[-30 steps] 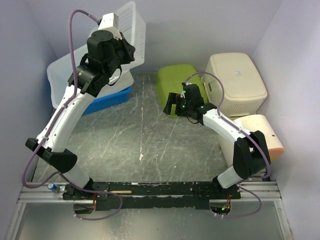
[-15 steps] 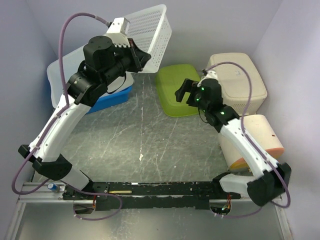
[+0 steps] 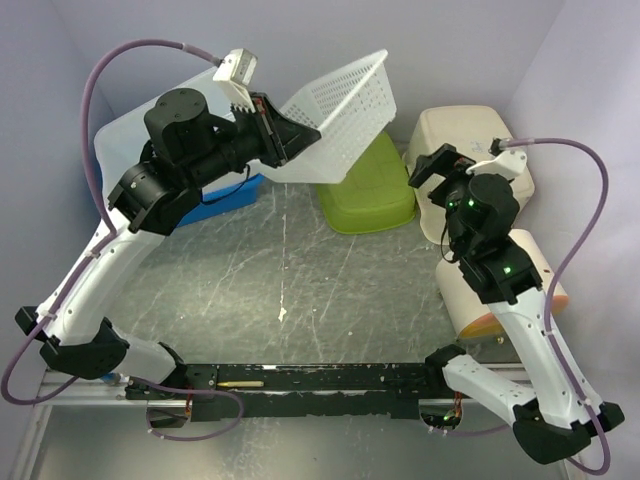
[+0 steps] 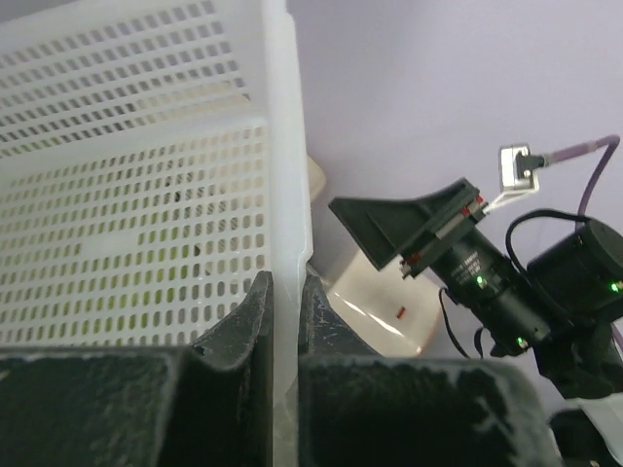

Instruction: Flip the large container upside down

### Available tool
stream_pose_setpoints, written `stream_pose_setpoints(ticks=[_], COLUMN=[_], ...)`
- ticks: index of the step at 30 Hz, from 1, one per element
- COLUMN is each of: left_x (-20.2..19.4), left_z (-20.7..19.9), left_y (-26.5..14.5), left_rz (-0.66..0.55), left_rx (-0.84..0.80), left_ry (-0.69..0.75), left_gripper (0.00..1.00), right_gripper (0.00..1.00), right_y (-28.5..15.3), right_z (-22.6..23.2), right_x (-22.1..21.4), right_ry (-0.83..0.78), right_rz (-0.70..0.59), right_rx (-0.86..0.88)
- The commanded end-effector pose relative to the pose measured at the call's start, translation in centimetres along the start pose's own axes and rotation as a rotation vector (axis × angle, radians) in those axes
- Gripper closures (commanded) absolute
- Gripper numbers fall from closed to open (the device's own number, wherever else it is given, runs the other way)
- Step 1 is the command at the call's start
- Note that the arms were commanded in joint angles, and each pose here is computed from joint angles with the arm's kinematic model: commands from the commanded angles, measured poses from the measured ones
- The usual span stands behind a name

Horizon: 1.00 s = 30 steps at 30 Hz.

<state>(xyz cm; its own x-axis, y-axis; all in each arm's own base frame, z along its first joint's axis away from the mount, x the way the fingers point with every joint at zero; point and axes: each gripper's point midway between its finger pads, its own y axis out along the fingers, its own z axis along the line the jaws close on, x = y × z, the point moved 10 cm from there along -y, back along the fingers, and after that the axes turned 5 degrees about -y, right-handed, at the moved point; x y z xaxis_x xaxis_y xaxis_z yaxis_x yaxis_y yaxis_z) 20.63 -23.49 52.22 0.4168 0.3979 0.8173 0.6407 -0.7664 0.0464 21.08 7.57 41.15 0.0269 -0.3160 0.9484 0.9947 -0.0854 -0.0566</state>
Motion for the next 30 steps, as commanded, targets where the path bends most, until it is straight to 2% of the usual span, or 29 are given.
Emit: stream_pose_setpoints(ticks=[1, 12, 16, 19, 23, 30], left_x=[0.4, -2.3, -5.9, -7.9, -10.4, -12.6], left_z=[-2.7, -2.9, -1.1, 0.2, 2.7, 9.8], left_y=[-1.6, -2.2, -1.4, -2.0, -3.1, -3.6], left_rz=[-0.003, 0.070, 0.175, 0.192, 0.170, 0.202], left_rx=[-0.173, -0.213, -0.185, -0.143, -0.008, 0.274], left_ry=[-0.058, -0.135, -0.207, -0.270, -0.356, -0.376], left_gripper=[0.93, 0.93, 0.94, 0.93, 0.93, 0.93], right_gripper=[0.01, 0.02, 0.02, 0.02, 0.02, 0.02], right_y=[-2.0, -4.6, -4.7, -4.4, -3.8, -3.0], right_z=[-2.0, -3.6, -3.6, -3.6, -3.3, -2.6], right_x=[2.3, 4.4, 4.3, 3.8, 3.2, 2.3], right_ry=[-0.069, -0.092, -0.100, -0.113, -0.128, -0.128], right_rz=[-0.080, -0.152, -0.141, -0.130, -0.105, -0.076], right_rx=[-0.126, -0.154, -0.147, -0.149, -0.137, -0.081])
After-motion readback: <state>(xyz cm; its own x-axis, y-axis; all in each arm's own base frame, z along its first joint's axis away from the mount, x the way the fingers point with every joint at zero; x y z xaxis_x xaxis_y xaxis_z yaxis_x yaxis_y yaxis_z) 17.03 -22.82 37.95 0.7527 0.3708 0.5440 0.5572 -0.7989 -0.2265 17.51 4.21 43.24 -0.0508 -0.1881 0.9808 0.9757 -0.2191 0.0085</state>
